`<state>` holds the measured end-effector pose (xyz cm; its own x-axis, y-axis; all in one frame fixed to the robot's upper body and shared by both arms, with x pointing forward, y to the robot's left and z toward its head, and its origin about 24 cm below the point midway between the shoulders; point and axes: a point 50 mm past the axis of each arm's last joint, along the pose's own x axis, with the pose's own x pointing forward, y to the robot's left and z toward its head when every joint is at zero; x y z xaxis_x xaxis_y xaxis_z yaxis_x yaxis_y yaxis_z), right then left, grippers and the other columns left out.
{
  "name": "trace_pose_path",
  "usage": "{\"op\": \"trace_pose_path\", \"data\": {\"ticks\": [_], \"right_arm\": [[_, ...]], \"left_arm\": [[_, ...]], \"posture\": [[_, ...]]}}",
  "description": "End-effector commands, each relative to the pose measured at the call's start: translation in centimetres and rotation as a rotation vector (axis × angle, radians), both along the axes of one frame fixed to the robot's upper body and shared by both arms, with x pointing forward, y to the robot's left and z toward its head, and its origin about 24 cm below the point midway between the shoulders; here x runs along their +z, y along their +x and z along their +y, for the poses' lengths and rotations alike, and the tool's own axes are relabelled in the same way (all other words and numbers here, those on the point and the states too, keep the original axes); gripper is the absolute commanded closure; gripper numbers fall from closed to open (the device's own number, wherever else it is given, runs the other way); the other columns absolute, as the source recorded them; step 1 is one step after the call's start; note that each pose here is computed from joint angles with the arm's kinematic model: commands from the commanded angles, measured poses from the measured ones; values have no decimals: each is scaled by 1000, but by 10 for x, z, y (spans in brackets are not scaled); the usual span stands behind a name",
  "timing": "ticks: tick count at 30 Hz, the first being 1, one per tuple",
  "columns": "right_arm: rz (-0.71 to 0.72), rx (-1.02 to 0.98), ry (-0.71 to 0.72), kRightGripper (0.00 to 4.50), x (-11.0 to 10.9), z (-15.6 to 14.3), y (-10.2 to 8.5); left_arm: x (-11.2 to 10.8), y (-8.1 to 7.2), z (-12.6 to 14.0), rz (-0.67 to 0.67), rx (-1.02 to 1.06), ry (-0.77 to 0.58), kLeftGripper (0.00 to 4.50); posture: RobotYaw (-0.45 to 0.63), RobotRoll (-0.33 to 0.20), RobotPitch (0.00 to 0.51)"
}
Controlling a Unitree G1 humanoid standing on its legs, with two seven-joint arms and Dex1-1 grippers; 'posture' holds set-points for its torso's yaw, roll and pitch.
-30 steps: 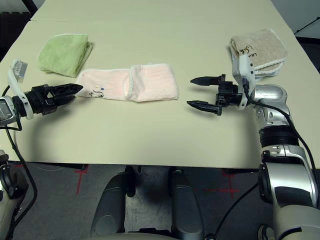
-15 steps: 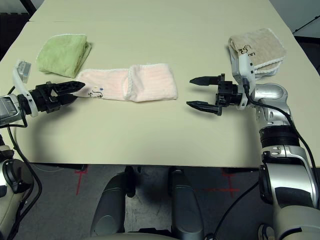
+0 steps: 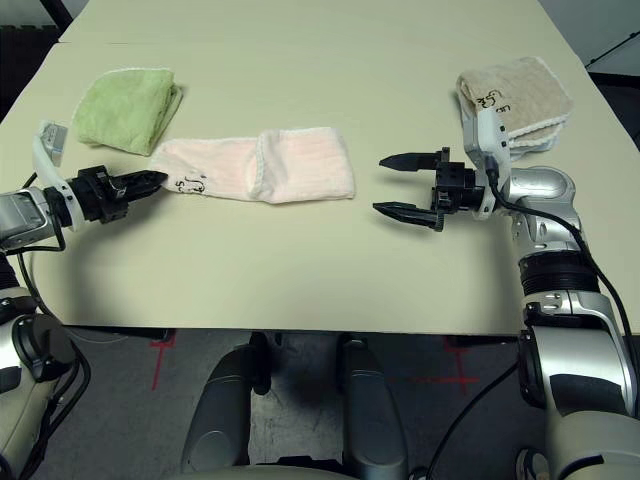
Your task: Fold the towel and set it aside.
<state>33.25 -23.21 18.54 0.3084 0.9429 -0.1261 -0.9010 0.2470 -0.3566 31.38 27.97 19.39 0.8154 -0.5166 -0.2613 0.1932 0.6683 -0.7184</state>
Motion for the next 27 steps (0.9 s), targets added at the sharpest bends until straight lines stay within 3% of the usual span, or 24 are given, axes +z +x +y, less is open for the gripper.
{"op": "trace_pose_path", "data": {"ticks": [1, 15, 22, 27], "right_arm": [[9, 1, -28, 0, -4, -1, -2], [10, 4, -30, 0, -5, 4, 3], [9, 10, -34, 0, -4, 5, 5], [7, 8, -37, 0, -4, 4, 5]], "left_arm": [[1, -3, 7, 4, 25, -3, 4461], [6, -33, 34, 26, -7, 119, 4461], [31, -30, 18, -81, -96, 130, 4461], [61, -25, -8, -191, -214, 120, 4461]], "posture": [[-45, 0, 245], [-11, 0, 243], [-5, 0, 243], [-4, 0, 241]]}}
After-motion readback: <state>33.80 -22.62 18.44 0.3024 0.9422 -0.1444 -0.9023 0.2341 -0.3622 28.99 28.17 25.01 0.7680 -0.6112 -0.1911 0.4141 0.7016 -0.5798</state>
